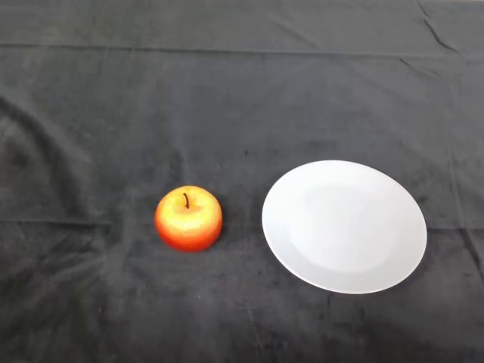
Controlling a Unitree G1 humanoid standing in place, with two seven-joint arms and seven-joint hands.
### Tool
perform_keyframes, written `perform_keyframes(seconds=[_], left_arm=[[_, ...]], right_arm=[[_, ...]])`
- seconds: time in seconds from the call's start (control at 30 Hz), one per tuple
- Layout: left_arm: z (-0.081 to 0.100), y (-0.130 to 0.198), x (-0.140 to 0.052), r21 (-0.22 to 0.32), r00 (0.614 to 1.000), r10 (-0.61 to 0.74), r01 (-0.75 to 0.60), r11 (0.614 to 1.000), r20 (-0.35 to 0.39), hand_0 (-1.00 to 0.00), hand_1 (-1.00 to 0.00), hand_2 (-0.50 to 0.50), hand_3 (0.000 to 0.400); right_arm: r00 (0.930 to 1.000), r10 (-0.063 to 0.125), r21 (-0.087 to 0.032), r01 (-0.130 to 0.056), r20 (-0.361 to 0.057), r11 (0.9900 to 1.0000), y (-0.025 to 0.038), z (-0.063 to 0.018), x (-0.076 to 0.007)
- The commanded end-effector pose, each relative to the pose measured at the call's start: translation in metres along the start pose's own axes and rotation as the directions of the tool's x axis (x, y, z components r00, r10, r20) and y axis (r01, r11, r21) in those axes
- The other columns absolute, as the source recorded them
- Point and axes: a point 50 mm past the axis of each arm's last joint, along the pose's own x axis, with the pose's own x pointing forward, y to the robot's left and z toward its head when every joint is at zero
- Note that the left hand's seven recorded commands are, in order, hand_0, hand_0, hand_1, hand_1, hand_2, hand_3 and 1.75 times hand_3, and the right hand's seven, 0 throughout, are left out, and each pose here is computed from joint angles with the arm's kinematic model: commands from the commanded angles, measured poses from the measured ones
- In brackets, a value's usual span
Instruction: Move the apple to the plate
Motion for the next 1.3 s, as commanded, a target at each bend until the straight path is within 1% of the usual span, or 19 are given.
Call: perform_keyframes(seconds=[0.03,0.3,0.53,0.6,0.67,0.73,0.8,0.93,1.1,1.3], left_arm=[[0.008,-0.020,0.006,-0.003,0.998,-0.042,0.042,0.999,0.039,0.00,0.00,0.00,0.000],[0.005,-0.038,0.003,-0.012,0.994,-0.104,0.105,0.994,0.038,0.00,0.00,0.00,0.000],[0.004,-0.046,0.002,-0.019,0.987,-0.156,0.157,0.987,0.039,0.00,0.00,0.00,0.000],[-0.007,-0.026,-0.008,-0.009,0.986,-0.162,0.163,0.987,0.026,0.00,0.00,0.00,0.000],[-0.019,-0.009,-0.018,0.008,0.987,-0.162,0.162,0.987,-0.004,0.00,0.00,0.00,0.000],[-0.028,-0.002,-0.026,0.020,0.985,-0.169,0.170,0.985,-0.038,0.00,0.00,0.00,0.000],[-0.035,-0.005,-0.030,0.024,0.979,-0.191,0.193,0.981,-0.069,0.00,0.00,0.00,0.000],[-0.043,-0.021,-0.034,0.010,0.956,-0.268,0.271,0.963,-0.116,0.00,0.00,0.00,0.000],[-0.049,-0.038,-0.040,-0.013,0.921,-0.362,0.364,0.931,-0.147,0.00,0.00,0.00,0.000],[-0.062,-0.056,-0.054,-0.056,0.851,-0.488,0.487,0.872,-0.194,0.00,0.00,0.00,0.000]], right_arm=[[0.9993,0.023,-0.009,-0.023,0.030,0.9997,0.0069,0.0100,0.0023],[0.9993,0.023,-0.009,-0.023,0.030,0.9997,0.0069,0.0100,0.0023],[0.9993,0.023,-0.009,-0.023,0.030,0.9997,0.0069,0.0100,0.0023],[0.9993,0.023,-0.009,-0.023,0.030,0.9997,0.0069,0.0100,0.0023],[0.9993,0.023,-0.009,-0.023,0.030,0.9997,0.0069,0.0100,0.0023],[0.9993,0.023,-0.009,-0.023,0.030,0.9997,0.0069,0.0100,0.0023],[0.9993,0.023,-0.009,-0.023,0.030,0.9997,0.0069,0.0100,0.0023],[0.9993,0.023,-0.009,-0.023,0.030,0.9997,0.0069,0.0100,0.0023],[0.9993,0.023,-0.009,-0.023,0.030,0.9997,0.0069,0.0099,0.0023],[0.9993,0.023,-0.010,-0.022,0.030,0.9997,0.0069,0.0099,0.0022]])
